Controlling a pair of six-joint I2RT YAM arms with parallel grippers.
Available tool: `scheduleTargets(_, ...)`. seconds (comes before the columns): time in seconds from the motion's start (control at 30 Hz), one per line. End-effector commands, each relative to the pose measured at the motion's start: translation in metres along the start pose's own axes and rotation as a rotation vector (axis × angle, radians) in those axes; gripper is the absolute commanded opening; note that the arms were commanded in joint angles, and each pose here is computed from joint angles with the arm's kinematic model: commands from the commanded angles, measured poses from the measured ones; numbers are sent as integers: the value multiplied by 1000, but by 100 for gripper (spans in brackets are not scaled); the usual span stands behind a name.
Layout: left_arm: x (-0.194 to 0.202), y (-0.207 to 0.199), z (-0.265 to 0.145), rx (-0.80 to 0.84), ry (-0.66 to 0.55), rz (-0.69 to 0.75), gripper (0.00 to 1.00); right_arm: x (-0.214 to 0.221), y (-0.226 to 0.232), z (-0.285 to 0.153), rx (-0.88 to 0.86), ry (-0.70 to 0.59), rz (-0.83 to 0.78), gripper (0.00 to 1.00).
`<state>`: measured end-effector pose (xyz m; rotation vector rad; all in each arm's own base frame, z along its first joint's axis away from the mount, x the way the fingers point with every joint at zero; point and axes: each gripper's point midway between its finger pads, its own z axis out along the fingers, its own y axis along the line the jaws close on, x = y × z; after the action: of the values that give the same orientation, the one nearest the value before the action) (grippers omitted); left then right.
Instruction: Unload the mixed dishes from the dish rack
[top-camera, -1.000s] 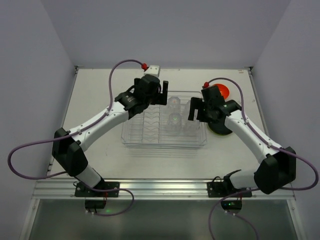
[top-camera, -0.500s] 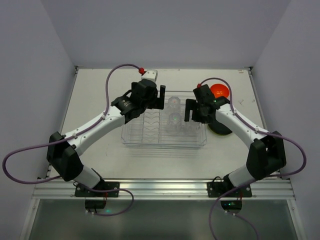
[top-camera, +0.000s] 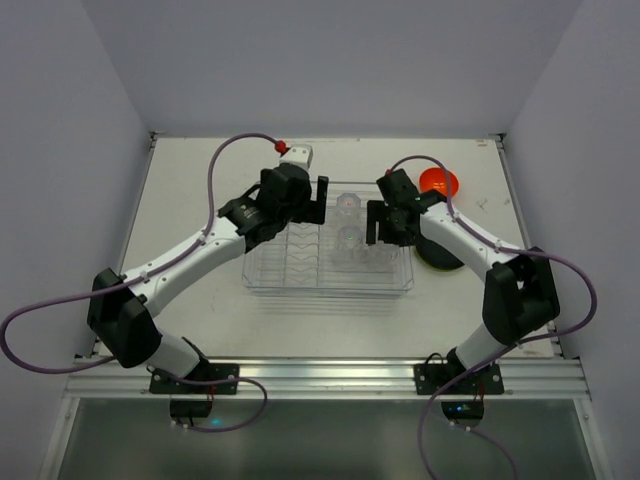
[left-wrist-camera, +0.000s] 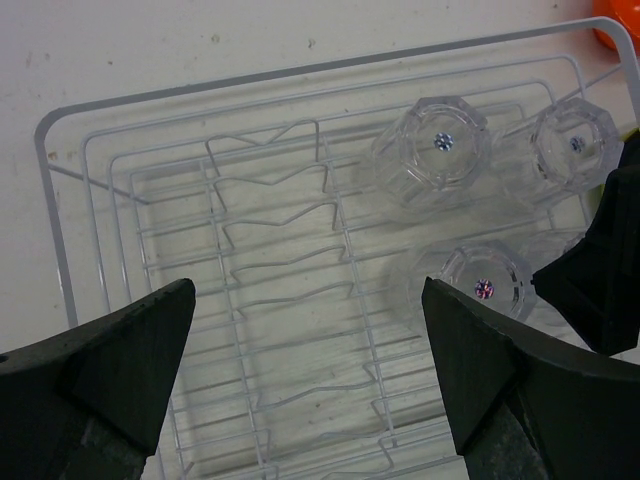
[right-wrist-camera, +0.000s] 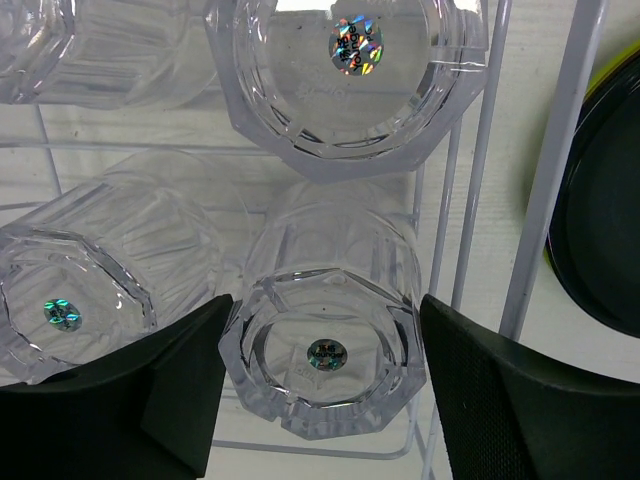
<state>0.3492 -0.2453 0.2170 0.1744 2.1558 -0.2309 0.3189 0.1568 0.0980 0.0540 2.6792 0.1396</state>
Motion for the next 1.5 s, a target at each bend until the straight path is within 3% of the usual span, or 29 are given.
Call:
scheduleTargets(0.0, -17, -4, -11, 42, -67, 1, 100, -14, 0, -2, 24, -40, -33, 74)
scheduleTargets(0.27, -11, -12, -11, 89, -51, 1, 100, -22, 4, -22, 15, -78, -48, 37)
scheduleTargets(0.4, -16, -23, -16, 155, -67, -8, 100, -28, 4, -39, 8, -107, -37, 31)
scheduleTargets(0.7, -39, -90, -58, 602, -188, 4, 100, -49, 6, -110, -84, -284, 15, 29)
scheduleTargets(0.8, -57, -112, -76, 751, -286, 3, 100, -56, 9, -136, -137, -346, 26, 28)
scheduleTargets(1.03, -62, -151, -122, 1099, -355, 35, 100, -65, 32, -221, -397, -545, -22, 27)
scheduleTargets(1.17, -51, -166, -147, 1295, -319, 46, 100, -61, 39, -267, -528, -646, -58, 25)
scheduleTargets(1.47, -49, -167, -169, 1398, -322, 16, 100, -51, 41, -316, -664, -767, -95, 24)
